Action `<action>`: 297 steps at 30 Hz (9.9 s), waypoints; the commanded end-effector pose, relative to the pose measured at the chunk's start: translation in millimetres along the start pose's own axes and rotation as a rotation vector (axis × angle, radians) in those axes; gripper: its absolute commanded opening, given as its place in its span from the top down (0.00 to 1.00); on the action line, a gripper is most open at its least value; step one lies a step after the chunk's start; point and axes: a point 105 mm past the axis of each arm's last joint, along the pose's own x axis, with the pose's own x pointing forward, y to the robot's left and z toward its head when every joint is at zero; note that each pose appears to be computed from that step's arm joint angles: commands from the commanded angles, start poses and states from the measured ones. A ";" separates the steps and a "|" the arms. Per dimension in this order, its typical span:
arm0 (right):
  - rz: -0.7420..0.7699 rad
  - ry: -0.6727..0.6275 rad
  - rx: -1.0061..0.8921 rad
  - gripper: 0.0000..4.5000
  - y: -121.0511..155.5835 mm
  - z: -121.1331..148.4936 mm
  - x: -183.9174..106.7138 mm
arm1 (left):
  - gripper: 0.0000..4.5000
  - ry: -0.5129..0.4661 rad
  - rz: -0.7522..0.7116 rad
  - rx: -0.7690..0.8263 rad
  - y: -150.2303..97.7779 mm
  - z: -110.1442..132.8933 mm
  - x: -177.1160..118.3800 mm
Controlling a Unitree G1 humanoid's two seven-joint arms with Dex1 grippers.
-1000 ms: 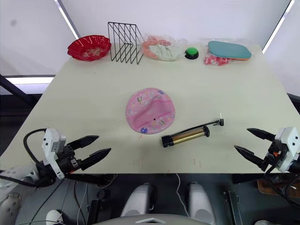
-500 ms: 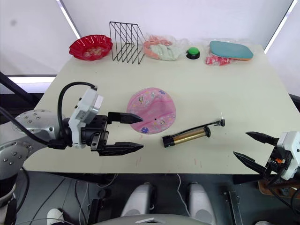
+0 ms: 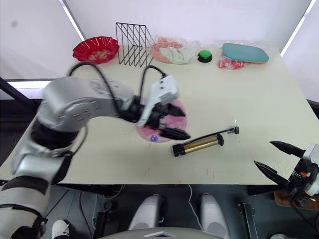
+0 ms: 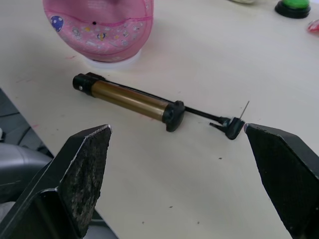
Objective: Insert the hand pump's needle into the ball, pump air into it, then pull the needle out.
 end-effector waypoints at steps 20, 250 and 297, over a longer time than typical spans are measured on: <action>-0.054 -0.046 -0.007 0.00 4.9 -0.7 6.4 | 0.58 0.178 0.147 0.203 27.7 -29.2 112.6; 0.366 0.291 -0.501 0.93 80.9 102.5 196.1 | 0.75 -0.296 0.589 -0.287 29.5 -122.4 -89.5; 0.412 0.418 -0.717 0.93 95.1 64.0 242.0 | 1.00 -0.301 0.590 -0.322 26.5 -127.9 -83.7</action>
